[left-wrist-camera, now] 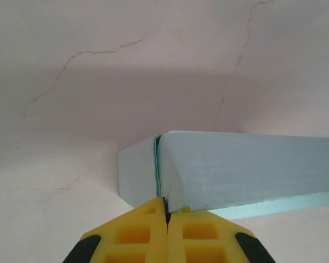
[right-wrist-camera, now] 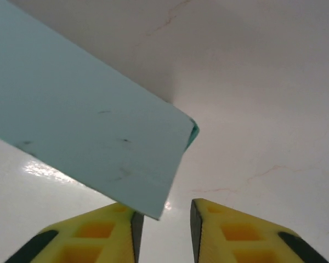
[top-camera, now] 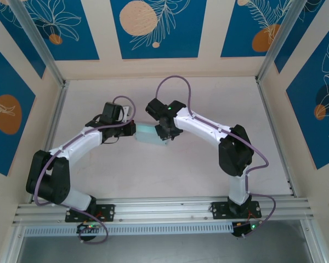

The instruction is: Fold the paper box

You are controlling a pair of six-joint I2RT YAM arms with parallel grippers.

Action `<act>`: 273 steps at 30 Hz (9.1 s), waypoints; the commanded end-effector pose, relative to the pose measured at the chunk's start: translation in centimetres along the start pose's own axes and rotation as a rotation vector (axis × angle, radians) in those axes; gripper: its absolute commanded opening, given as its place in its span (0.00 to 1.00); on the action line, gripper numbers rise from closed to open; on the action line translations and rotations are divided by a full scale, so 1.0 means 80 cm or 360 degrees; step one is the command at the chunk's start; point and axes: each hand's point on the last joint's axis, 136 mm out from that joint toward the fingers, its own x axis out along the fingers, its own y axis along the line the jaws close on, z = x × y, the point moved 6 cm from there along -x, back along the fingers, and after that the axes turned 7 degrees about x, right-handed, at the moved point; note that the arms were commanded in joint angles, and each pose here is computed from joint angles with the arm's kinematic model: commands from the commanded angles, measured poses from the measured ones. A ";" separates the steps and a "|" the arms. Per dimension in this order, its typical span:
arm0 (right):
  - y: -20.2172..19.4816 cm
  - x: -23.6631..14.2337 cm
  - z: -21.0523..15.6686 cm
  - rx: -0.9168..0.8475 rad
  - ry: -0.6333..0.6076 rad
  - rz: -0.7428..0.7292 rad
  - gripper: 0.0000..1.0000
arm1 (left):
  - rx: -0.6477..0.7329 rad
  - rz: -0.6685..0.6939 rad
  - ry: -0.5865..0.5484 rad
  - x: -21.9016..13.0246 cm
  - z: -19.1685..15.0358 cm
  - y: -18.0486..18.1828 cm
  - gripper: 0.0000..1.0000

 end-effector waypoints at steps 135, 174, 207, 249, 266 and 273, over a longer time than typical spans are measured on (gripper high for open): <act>0.008 0.009 0.014 0.0447 -0.0218 0.0321 0.77 | -0.0526 0.0158 0.0024 0.019 -0.076 0.069 0.40; -0.038 0.061 0.018 0.0726 0.0100 0.0878 0.45 | -0.0450 0.0153 0.0069 0.028 -0.062 0.058 0.31; 0.002 0.026 -0.047 0.0447 -0.0065 0.0669 0.31 | -0.0469 -0.0153 -0.0018 0.001 -0.136 0.033 0.24; -0.060 0.098 0.049 0.0715 0.0087 0.0584 0.52 | -0.0385 -0.0387 0.0015 0.102 -0.035 -0.029 0.47; -0.162 -0.035 0.006 0.0710 -0.0391 0.0173 0.82 | -0.0222 0.0352 -0.0548 -0.092 0.012 0.037 1.00; -0.215 -0.070 -0.045 0.0832 -0.0656 0.0027 1.00 | -0.0094 0.0662 -0.0924 -0.147 -0.035 0.064 1.00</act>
